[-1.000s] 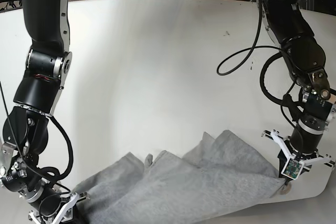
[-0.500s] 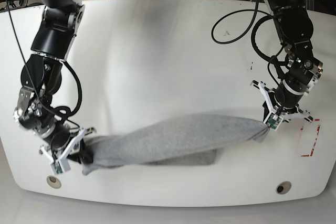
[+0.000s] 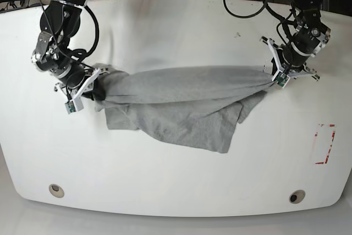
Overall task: Fold the T-shirt properly
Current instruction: 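Lay the stretched shirt flat on the table with both grippers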
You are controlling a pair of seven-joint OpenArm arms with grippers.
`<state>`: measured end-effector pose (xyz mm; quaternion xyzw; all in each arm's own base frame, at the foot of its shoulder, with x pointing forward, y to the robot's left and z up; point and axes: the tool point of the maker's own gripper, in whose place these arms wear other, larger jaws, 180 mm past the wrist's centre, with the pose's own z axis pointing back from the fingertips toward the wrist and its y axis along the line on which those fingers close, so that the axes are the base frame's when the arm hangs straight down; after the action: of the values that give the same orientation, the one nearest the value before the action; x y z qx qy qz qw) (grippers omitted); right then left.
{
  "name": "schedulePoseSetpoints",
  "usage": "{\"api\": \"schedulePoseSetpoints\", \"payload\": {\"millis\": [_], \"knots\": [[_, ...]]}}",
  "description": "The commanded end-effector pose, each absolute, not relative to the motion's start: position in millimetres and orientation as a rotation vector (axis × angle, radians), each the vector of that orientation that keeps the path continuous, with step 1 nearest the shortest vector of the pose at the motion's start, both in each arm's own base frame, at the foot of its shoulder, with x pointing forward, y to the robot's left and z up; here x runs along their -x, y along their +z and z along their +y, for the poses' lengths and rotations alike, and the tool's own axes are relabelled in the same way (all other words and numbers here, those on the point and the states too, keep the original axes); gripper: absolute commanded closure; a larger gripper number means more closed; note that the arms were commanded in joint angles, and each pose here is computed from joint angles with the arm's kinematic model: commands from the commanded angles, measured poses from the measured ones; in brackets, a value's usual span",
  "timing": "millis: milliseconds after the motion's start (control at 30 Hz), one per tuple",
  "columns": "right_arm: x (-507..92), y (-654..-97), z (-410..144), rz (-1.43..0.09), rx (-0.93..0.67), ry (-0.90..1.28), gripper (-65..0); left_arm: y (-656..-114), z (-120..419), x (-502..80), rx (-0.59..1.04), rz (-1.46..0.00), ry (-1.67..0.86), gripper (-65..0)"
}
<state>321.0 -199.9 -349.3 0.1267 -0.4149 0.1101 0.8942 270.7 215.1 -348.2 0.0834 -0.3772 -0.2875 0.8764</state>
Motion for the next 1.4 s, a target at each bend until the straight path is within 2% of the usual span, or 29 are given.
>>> {"api": "schedulePoseSetpoints", "payload": {"millis": [0,133,367,467,600,767,1000,1233,1367], "knots": [[-316.4,-333.4,-212.5,-0.92,-0.21,0.223,0.0,-345.1,237.4,-262.8,-0.25,-0.768,-0.574,0.0],[-287.7,-342.3,-200.7,-0.893,-0.221,0.232,0.0,-354.9,238.7,-246.4,-0.233,-0.746,-0.573,0.0],[-244.3,-365.5,-179.2,-0.816,-0.267,0.196,-4.6,-364.0,245.3,-233.2,-0.224,-0.724,-0.556,0.0],[-229.4,-369.6,-173.8,-0.794,-0.274,0.19,-11.6,-365.4,246.3,-232.5,-0.224,-0.719,-0.553,0.0],[-210.4,-365.4,-166.5,-0.785,-0.276,0.195,-28.1,-372.1,249.3,-230.6,-0.217,-0.701,-0.547,0.0],[-193.5,-356.2,-177.2,-0.815,-0.319,0.114,-42.0,-387.2,252.4,-224.6,-0.195,-0.662,-0.53,0.0],[-193.5,-347.3,-196.7,-0.855,-0.304,0.059,-43.0,-392.1,251.7,-228.5,-0.179,-0.657,-0.531,0.0],[-243.6,-334.2,-198.1,-0.935,-0.324,0.11,-43.0,-393.3,248.2,-226.8,-0.166,-0.648,-0.553,0.0],[-278.1,-339.8,-174.1,-0.894,-0.364,0.223,-43.0,-389.6,247.5,-228.6,-0.171,-0.659,-0.558,0.0]]}}
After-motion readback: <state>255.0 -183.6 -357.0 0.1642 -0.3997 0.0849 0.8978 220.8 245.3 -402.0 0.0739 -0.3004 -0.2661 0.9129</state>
